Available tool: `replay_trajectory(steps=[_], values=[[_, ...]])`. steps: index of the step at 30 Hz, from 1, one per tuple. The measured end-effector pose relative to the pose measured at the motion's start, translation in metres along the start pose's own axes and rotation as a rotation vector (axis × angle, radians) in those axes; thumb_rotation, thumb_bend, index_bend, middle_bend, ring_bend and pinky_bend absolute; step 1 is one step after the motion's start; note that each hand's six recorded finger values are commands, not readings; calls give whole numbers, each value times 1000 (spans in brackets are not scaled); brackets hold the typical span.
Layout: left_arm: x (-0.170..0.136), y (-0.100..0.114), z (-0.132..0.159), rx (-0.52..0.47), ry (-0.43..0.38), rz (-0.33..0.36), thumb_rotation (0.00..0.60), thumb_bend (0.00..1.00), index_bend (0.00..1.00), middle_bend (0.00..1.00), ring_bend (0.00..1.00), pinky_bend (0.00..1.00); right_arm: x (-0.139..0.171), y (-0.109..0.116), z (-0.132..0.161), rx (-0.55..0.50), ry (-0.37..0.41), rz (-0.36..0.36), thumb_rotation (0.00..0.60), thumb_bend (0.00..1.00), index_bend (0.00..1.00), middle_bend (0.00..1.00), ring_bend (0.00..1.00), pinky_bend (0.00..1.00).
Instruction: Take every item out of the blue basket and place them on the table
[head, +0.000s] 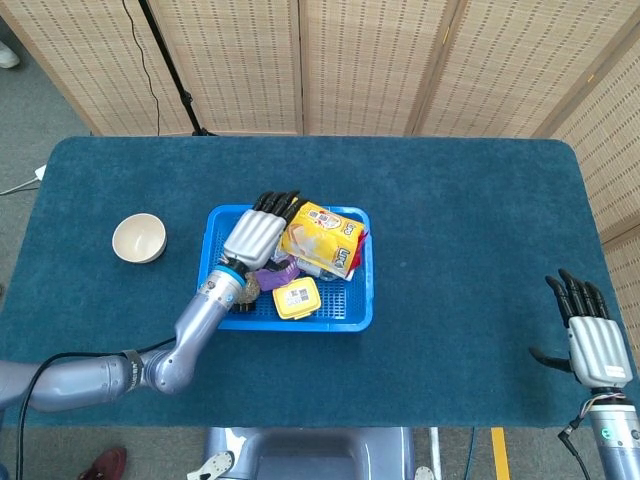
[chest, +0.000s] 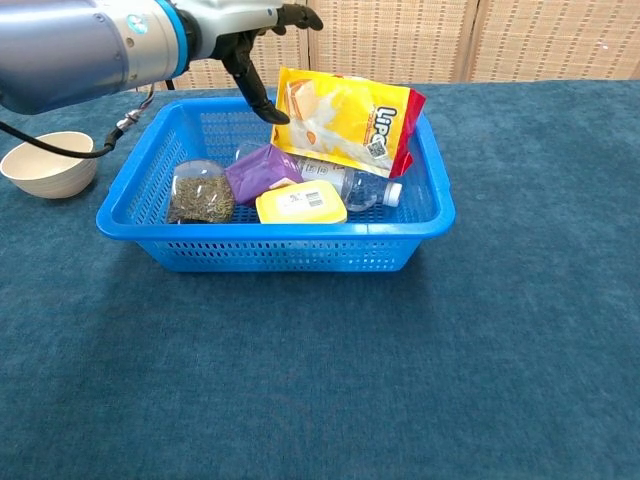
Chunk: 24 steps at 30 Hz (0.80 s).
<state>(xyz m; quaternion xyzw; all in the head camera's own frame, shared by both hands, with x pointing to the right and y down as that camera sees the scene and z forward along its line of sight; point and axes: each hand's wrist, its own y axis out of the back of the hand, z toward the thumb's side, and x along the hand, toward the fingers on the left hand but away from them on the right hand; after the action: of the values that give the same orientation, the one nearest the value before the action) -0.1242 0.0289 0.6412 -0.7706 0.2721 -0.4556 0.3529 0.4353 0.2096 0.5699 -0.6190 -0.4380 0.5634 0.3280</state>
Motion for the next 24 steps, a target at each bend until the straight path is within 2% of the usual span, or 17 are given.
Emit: replay_trajectory(steps=[5,12,14,16,19,22,24], values=[[22,-4,12,30,14,-63,600,206,0,0,0,0,-2,1,-4,3,-17,0,600,0,0,0,0,0],[57,-12,15,85,67,-97,600,319,13,2,1,10,-4,0,-10,9,-47,11,600,0,0,0,0,0],[62,-15,17,91,74,-105,600,383,141,95,90,107,-4,0,-10,7,-51,12,600,0,0,0,0,0],[65,-18,21,102,74,-110,600,464,370,310,307,278,-5,1,-10,8,-51,13,600,0,0,0,0,0],[65,-18,22,109,72,-102,600,519,572,516,496,382,-4,1,-10,6,-51,14,600,0,0,0,0,0],[64,-13,23,105,61,-73,600,565,675,605,564,420,-4,1,-10,2,-51,14,600,0,0,0,0,0],[62,-7,26,92,45,-39,600,585,693,619,573,421,-4,1,-10,1,-50,17,600,0,0,0,0,0]])
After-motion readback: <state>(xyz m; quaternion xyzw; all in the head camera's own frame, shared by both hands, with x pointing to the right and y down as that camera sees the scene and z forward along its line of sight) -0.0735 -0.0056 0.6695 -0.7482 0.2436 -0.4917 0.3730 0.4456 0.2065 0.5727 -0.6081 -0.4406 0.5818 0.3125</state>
